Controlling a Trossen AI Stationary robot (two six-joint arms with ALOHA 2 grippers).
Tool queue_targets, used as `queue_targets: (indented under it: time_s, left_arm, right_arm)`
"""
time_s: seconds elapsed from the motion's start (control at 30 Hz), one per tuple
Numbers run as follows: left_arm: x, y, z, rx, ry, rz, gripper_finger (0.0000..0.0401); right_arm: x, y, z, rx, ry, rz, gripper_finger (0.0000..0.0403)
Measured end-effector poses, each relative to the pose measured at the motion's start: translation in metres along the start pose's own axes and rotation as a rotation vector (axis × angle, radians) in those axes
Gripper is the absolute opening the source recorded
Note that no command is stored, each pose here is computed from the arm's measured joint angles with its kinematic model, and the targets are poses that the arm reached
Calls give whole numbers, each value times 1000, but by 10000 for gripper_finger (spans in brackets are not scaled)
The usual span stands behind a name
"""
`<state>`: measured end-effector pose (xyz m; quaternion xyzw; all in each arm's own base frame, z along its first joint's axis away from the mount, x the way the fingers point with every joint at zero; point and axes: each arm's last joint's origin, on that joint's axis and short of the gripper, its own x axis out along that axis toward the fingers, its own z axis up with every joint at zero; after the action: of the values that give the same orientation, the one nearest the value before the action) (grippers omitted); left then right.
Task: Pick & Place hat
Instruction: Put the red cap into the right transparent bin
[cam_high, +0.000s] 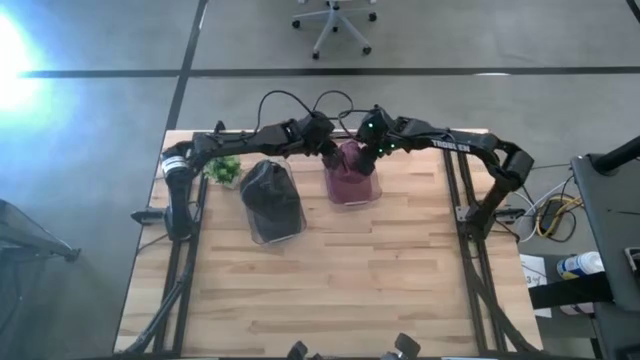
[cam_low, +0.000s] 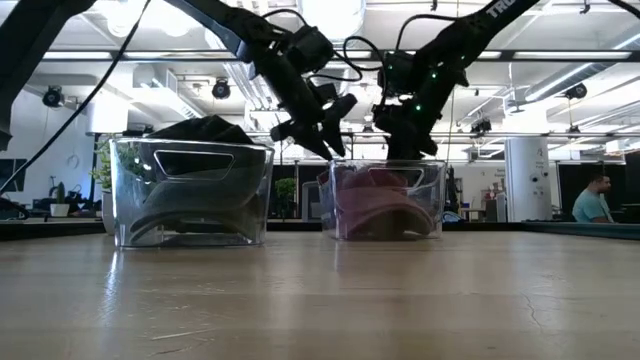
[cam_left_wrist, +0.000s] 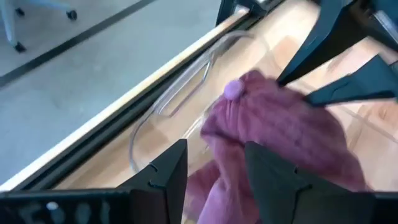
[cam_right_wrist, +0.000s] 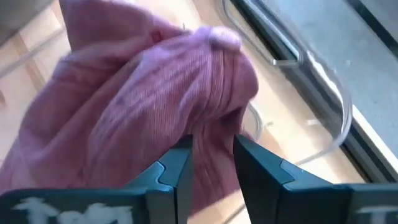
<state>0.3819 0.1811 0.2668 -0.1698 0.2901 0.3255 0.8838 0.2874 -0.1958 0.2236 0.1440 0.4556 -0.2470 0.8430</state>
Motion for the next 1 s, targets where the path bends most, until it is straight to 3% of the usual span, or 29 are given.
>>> queue_targets:
  time_s: [0.27,0.53,1.0]
  left_arm:
    - [-17,0,-1,9,169,48,153]
    - [10,1,-23,23,230,54,153]
    - [45,-1,-36,129,213,91,153]
  right_arm:
    - [-14,0,-2,0,0,-1,141]
    - [-2,0,-4,-8,29,3,143]
    - [7,0,-8,-62,51,4,150]
